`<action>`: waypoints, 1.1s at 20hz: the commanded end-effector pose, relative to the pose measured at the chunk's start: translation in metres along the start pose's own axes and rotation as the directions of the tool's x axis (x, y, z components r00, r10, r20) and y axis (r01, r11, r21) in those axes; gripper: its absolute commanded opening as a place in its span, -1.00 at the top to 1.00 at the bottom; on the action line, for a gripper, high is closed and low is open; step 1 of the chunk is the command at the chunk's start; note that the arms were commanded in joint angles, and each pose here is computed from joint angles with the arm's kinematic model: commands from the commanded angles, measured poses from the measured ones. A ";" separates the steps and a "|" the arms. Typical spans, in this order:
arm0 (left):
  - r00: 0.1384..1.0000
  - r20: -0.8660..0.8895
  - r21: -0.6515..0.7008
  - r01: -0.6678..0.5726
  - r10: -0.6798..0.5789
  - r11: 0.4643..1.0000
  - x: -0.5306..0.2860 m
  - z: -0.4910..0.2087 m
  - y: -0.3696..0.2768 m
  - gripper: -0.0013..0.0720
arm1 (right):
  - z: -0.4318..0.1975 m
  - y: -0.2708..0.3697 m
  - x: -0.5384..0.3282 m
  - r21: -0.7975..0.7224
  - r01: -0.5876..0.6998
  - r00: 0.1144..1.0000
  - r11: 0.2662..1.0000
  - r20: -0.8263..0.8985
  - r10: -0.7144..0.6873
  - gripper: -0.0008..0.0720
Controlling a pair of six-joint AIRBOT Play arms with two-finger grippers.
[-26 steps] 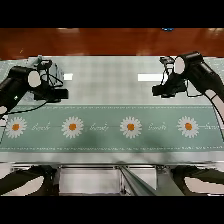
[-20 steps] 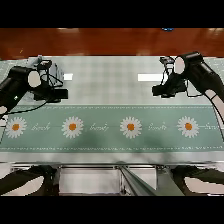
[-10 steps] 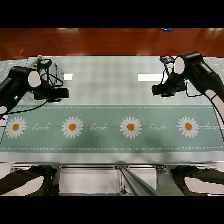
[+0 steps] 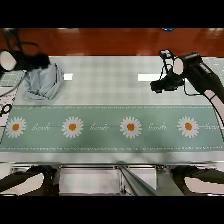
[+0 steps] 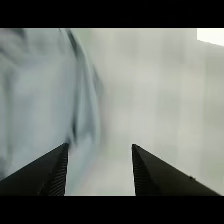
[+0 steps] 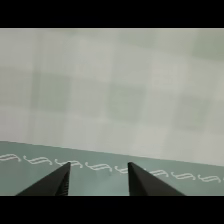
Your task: Fold the shirts.
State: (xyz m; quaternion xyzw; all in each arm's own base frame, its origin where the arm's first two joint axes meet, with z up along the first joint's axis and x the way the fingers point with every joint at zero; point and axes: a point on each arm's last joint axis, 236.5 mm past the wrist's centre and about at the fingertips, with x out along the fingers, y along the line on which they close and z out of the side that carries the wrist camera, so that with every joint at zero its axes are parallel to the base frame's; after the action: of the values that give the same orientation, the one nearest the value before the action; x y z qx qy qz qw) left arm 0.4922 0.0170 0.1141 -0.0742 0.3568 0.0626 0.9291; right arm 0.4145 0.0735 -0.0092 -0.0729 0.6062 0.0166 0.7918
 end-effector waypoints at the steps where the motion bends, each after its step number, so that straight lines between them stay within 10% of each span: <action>1: 0.984 0.153 -0.077 -0.076 0.087 0.994 -0.002 0.063 0.064 -0.38 | -0.012 -0.015 0.007 -0.036 0.063 0.996 0.997 -0.054 -0.065 -0.18; 19: 0.849 -0.500 0.078 -0.153 0.172 0.985 0.187 -0.100 0.138 -0.37 | -0.020 0.000 0.006 -0.012 0.006 0.996 1.000 -0.088 -0.007 -0.17; 22: 0.802 -0.572 0.078 -0.153 0.170 0.985 0.178 -0.118 0.138 0.66 | -0.021 -0.001 0.005 -0.011 0.007 0.996 1.000 -0.089 -0.008 -0.17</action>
State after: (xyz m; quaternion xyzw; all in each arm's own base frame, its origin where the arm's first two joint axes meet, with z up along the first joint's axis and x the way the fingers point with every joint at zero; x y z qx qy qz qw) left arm 0.5453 0.1452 -0.0915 -0.0419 0.5833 0.1131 0.8033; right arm 0.3959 0.0685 -0.0194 -0.0817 0.6412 0.0125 0.7629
